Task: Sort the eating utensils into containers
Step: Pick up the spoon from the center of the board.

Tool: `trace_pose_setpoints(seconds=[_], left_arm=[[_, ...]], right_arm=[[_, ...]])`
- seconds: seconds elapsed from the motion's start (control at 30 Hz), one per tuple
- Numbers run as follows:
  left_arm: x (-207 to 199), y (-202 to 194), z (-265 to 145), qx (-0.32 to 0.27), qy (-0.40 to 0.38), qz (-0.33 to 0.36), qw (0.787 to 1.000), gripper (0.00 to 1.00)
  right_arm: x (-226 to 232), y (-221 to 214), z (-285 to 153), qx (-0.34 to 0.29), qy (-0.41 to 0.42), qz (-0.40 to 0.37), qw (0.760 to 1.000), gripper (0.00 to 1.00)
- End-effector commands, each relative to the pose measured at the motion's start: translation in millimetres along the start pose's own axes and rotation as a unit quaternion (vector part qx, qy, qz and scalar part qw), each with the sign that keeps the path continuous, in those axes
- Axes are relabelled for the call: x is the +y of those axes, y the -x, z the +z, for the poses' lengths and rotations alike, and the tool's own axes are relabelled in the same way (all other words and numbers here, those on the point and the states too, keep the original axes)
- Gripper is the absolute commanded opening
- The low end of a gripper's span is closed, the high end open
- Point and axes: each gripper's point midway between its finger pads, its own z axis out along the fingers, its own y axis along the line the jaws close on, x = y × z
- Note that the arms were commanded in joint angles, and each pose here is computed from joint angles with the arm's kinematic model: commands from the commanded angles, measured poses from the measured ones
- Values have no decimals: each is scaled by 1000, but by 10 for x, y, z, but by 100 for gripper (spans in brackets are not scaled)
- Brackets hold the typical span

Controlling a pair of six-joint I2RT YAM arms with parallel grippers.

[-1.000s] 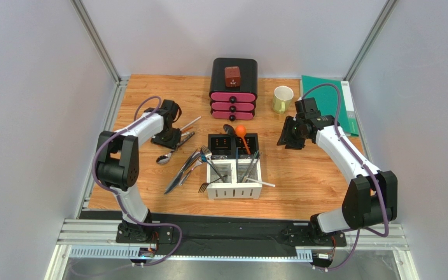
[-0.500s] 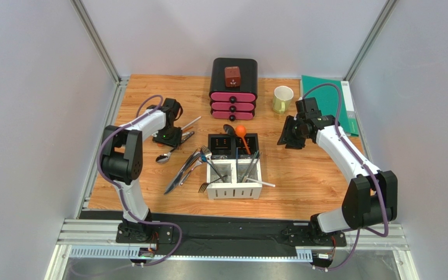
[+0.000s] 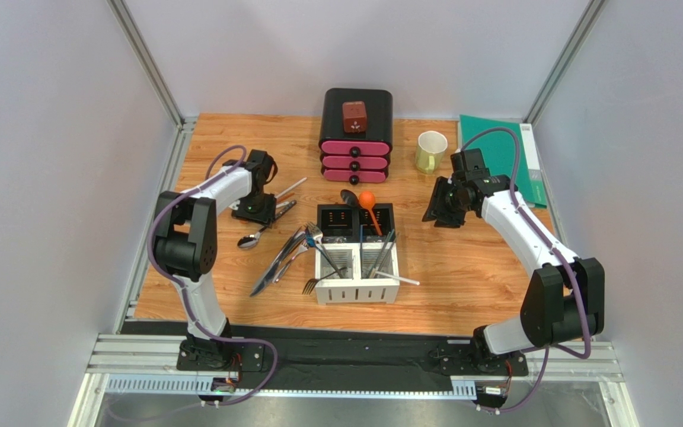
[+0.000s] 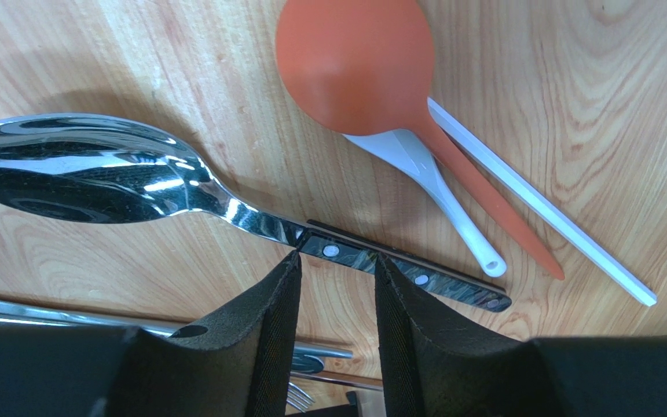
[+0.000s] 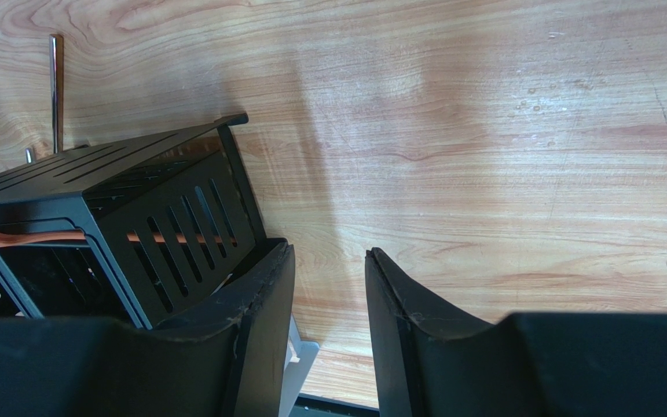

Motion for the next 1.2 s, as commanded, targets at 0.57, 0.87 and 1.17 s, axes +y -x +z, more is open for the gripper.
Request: trace_pose_setpoints(seconds=[0.57,0.87,1.17], left_arm=[[28,-46,39,34,63,-80,994,45],[69,102,60,34,78,-128,988,46],[74,137,52,31,82,-110,990,49]], right_arm=[[101,178,-63,-26,24,4,999,40],[107,181,-60,-26,27,3,999,40],[108,178,-31,-21,29,6,999,40]])
